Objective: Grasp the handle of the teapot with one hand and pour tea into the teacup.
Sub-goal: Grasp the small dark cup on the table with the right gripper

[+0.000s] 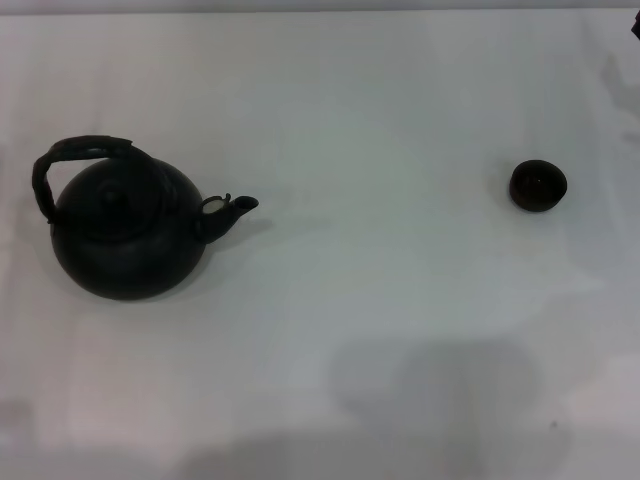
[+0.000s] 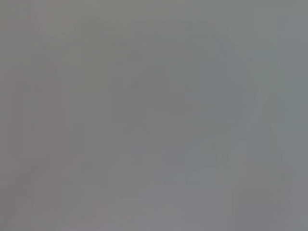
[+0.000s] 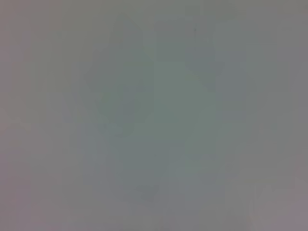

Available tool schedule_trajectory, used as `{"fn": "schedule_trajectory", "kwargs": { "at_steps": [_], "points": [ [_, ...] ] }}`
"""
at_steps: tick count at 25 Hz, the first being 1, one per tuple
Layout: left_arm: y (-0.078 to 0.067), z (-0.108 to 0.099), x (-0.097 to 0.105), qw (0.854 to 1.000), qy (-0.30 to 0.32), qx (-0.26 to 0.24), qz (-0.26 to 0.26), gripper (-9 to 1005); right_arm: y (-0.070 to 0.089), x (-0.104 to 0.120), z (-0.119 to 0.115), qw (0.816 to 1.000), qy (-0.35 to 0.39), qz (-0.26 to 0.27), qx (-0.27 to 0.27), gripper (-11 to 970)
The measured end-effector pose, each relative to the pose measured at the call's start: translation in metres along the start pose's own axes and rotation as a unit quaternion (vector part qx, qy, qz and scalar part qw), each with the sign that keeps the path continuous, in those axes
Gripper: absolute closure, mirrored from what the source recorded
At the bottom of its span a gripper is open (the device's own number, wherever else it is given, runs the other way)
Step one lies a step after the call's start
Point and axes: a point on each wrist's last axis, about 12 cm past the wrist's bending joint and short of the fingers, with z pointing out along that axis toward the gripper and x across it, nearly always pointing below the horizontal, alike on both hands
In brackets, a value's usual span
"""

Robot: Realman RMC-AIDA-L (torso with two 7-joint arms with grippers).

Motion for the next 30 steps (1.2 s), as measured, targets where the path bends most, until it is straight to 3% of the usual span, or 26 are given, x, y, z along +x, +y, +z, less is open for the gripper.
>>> {"fn": "schedule_trajectory", "kwargs": {
  "at_steps": [15, 22, 26, 30],
  "points": [
    [0.002, -0.005, 0.003, 1.000, 0.008, -0.007, -0.014, 245, 0.001, -0.002, 0.002, 1.000, -0.001, 0.000, -0.001, 133],
    [0.002, -0.004, 0.003, 1.000, 0.007, -0.006, -0.014, 246, 0.007, -0.010, 0.009, 0.999, -0.009, 0.039, -0.011, 134],
    [0.002, -0.003, 0.002, 1.000, 0.007, -0.006, -0.013, 246, 0.016, -0.023, 0.019, 0.996, -0.008, 0.073, -0.050, 134],
    [0.002, -0.003, 0.002, 1.000, 0.006, -0.007, -0.013, 246, 0.031, -0.046, 0.034, 0.991, 0.007, 0.061, -0.117, 134]
  ]
}}
